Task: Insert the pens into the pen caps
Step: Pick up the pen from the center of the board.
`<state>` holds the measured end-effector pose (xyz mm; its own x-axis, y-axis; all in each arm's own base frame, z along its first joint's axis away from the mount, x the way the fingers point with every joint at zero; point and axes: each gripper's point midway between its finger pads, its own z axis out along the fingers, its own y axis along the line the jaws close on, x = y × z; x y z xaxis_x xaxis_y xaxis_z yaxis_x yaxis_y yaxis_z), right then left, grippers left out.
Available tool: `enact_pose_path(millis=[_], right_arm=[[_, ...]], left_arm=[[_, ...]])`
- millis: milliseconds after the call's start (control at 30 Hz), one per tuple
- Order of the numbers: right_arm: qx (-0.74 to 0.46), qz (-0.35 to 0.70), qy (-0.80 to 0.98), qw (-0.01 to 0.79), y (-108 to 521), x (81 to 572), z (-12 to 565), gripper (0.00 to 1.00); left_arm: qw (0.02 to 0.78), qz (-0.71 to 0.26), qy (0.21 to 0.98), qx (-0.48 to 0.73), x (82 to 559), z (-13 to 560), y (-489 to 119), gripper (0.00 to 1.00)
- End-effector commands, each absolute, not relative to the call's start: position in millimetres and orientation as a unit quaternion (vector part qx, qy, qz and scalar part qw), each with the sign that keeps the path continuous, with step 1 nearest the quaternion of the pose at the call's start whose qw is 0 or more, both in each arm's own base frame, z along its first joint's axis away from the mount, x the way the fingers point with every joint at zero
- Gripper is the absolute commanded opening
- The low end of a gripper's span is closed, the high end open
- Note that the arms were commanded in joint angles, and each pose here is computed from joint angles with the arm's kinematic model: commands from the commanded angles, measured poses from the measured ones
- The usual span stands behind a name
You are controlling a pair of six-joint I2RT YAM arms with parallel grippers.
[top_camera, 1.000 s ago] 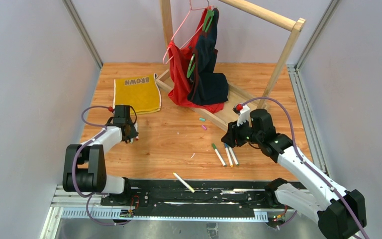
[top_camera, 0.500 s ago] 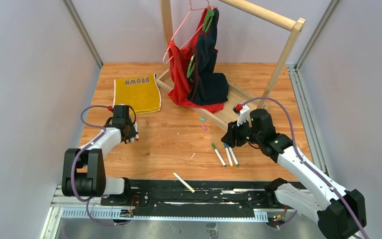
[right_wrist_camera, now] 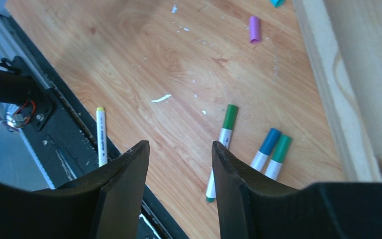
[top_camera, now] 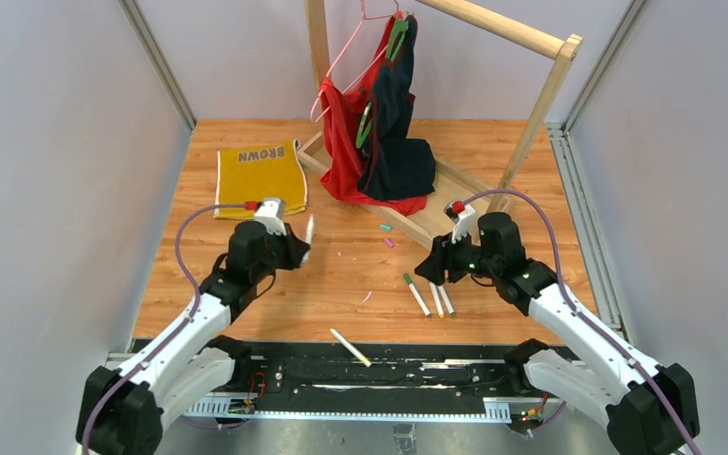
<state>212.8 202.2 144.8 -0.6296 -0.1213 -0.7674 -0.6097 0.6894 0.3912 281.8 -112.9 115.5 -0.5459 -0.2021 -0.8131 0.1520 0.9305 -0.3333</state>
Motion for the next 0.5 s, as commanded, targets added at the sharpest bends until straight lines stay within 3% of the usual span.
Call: enact_pose_path(millis=[0,267,467], right_arm=[[-0.201,0.403,0.807,0.382,219,206,165,0.52],[-0.202,0.521,0.745,0.365,259,184,198,0.57],[-0.215,0.522,0.731,0.384,277,177,212,0.58]], left_arm=[[0.519,-0.313,0.786,0.124,247,155,-192,0.0],[0.526,-0.434,0.682,0.264,167,172,-255,0.0],[0.52,-0.454,0.664,0.288,149,168,-265,0.0]])
